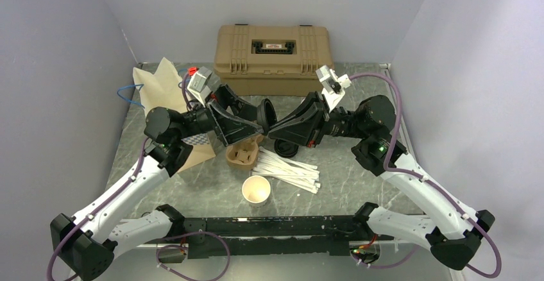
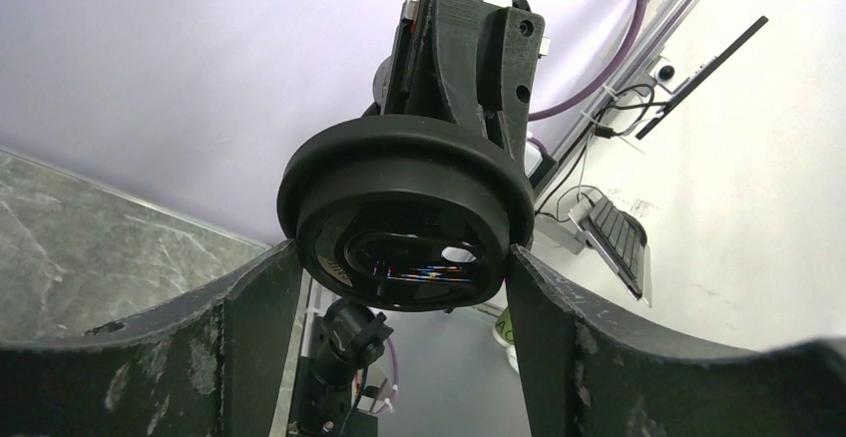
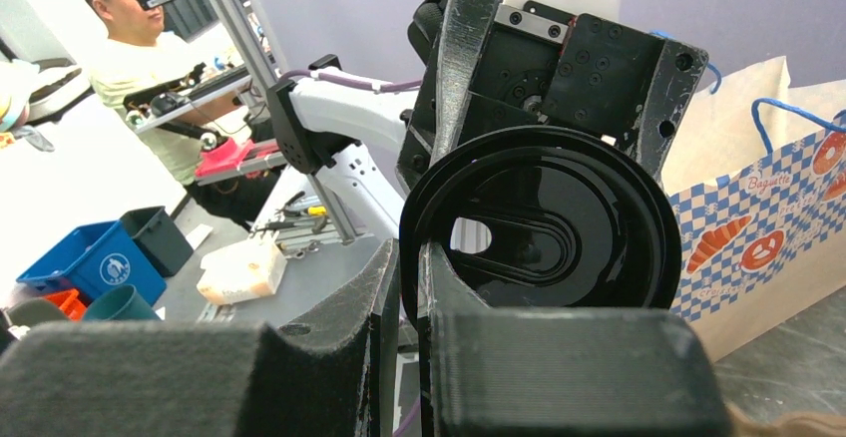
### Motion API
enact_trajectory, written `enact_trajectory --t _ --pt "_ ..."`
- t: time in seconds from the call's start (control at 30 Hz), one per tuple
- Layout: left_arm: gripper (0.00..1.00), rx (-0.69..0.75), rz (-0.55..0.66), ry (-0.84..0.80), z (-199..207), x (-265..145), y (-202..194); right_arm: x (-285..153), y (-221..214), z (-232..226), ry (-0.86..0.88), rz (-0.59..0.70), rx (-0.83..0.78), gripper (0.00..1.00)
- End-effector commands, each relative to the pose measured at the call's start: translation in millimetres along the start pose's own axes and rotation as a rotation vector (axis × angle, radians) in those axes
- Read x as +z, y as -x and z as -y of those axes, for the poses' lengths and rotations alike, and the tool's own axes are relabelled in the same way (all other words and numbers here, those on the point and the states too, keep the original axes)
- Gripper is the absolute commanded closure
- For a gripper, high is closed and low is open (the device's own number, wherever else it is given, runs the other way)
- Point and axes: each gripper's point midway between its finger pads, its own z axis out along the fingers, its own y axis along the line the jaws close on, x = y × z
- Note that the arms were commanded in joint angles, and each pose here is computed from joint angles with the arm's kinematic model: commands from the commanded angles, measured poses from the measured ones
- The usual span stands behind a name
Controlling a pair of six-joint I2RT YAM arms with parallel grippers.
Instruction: Pack the takeout coffee
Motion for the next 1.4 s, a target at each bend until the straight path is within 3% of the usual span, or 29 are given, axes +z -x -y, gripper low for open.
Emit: enact_trajectory --t 0.0,0.33,0.53,0.83,1.03,1.37 --pt "0.26 0.076 0.018 -0.104 31.6 0.7 13.3 -0.3 2.5 6.1 -0.029 0.019 -0.017 0.94" --pt "0.38 0.081 0.014 -0.09 28.1 1.2 12.6 0.2 2.6 7.5 -0.033 0.019 -0.017 0.9" --pt "0.41 0.082 0.016 -0.053 22.2 -0.4 11.1 -3.3 6.6 5.5 -0.052 0.032 -0.031 0.52" --pt "0.42 0.085 0.001 -0.021 16.0 -1.7 7.4 -16.9 18.5 -5.3 -0.102 0.048 -0.091 0.3" --pt "0.43 0.108 -0.041 0.085 0.4 -8.8 -1.4 -37.0 21.6 -12.3 -0.183 0.043 -0.146 0.27" --pt "0.44 0.122 -0.243 0.359 -24.8 -35.1 -19.2 -83.7 -11.4 40.1 -0.56 -0.084 -0.159 0.28"
